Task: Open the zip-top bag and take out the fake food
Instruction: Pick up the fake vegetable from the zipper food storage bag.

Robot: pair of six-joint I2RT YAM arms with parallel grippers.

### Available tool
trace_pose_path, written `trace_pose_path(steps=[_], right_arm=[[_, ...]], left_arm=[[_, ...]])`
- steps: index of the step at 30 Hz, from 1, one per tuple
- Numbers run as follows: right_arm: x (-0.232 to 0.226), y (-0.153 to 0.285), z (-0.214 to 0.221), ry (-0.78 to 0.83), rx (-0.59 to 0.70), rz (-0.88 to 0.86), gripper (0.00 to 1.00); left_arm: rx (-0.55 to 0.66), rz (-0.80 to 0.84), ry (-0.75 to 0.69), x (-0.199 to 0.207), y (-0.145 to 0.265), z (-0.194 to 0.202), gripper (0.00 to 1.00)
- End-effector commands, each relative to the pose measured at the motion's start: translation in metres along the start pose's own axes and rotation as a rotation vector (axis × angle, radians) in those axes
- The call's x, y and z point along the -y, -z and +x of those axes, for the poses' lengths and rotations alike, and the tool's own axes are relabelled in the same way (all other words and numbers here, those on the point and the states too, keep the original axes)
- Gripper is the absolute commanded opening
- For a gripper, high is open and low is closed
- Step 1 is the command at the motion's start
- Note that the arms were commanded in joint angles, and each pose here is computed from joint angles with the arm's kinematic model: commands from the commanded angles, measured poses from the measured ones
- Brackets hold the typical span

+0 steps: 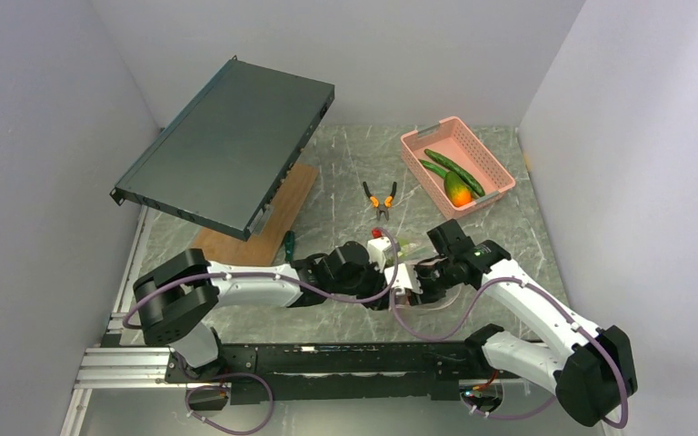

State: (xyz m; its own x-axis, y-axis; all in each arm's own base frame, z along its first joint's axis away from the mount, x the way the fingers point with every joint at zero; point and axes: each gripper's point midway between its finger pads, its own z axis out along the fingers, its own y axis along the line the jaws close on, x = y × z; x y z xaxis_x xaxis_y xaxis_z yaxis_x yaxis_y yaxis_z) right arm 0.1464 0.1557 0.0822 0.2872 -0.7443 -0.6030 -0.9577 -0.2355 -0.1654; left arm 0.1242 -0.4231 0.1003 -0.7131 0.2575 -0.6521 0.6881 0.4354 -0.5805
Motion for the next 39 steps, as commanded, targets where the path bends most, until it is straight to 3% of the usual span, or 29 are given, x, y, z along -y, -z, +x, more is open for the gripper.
trace_pose_path(steps=[1, 4, 8, 21, 31, 39], right_arm=[[0.009, 0.001, 0.000, -0.014, -0.006, 0.043, 0.31], [0.011, 0.003, -0.001, -0.029, -0.011, 0.045, 0.12], [0.016, 0.011, -0.007, -0.030, -0.004, 0.064, 0.00], [0.019, 0.049, -0.026, -0.055, -0.038, 0.047, 0.00], [0.009, 0.071, -0.035, -0.061, -0.071, -0.028, 0.00], [0.016, 0.094, -0.032, -0.039, -0.135, 0.056, 0.00]], left_arm=[[0.066, 0.011, -0.038, 0.010, 0.012, -0.017, 0.27], [0.075, -0.015, -0.049, 0.006, 0.018, -0.018, 0.28], [0.080, -0.064, -0.067, -0.004, 0.026, -0.016, 0.31], [0.164, -0.229, -0.182, -0.034, 0.072, -0.018, 0.67], [0.281, -0.283, -0.290, -0.045, 0.101, -0.024, 0.75], [0.353, -0.289, -0.303, -0.047, 0.116, -0.028, 0.77]])
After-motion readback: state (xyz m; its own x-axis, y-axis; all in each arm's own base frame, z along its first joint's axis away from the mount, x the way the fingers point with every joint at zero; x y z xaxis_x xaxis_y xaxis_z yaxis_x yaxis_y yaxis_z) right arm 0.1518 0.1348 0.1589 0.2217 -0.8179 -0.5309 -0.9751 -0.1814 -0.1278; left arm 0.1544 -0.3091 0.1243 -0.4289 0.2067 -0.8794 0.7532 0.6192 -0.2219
